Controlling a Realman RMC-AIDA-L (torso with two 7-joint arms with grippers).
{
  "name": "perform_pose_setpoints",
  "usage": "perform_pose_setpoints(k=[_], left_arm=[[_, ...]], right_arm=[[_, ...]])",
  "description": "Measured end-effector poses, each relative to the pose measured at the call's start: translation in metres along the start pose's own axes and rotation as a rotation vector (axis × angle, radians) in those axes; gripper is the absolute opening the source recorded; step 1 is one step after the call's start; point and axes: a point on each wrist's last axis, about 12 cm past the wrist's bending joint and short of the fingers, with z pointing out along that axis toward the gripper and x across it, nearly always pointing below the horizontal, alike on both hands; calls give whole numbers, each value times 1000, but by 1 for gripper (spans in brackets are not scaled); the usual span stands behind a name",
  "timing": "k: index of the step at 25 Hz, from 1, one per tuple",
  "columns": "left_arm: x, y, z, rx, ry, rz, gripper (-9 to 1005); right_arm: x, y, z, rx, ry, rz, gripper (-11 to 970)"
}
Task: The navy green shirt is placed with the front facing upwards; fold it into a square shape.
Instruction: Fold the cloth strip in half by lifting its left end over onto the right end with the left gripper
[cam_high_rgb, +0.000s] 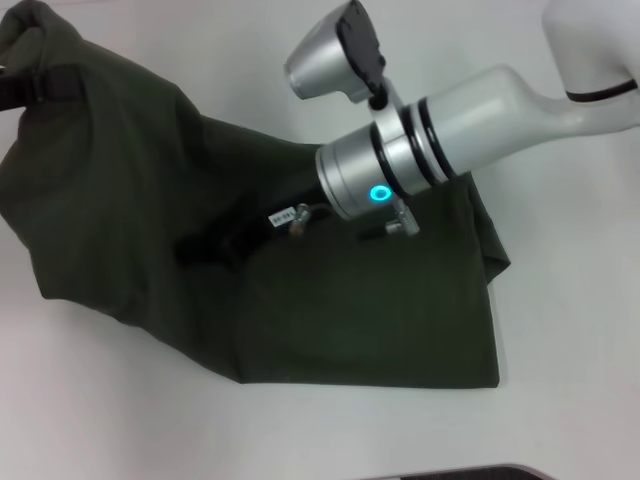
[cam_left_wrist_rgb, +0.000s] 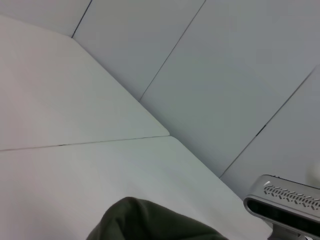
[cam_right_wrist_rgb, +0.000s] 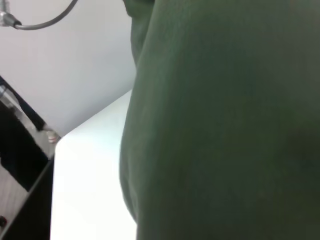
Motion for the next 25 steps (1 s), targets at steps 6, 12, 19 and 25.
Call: perform_pose_setpoints(k=[6, 12, 19, 25], left_arm=[[-1, 0, 1, 0, -1, 2, 92], [1, 2, -1, -12, -6, -6, 93], [6, 6, -8, -54, -22, -21, 94], [10, 7, -17, -73, -23, -32, 95]], right_arm=[[-12, -1, 7, 43, 13, -3, 35], [-8, -1, 3, 26, 1, 16, 35], [7, -12, -16, 48, -61, 56, 36], [13, -22, -34, 79, -133, 92, 36]])
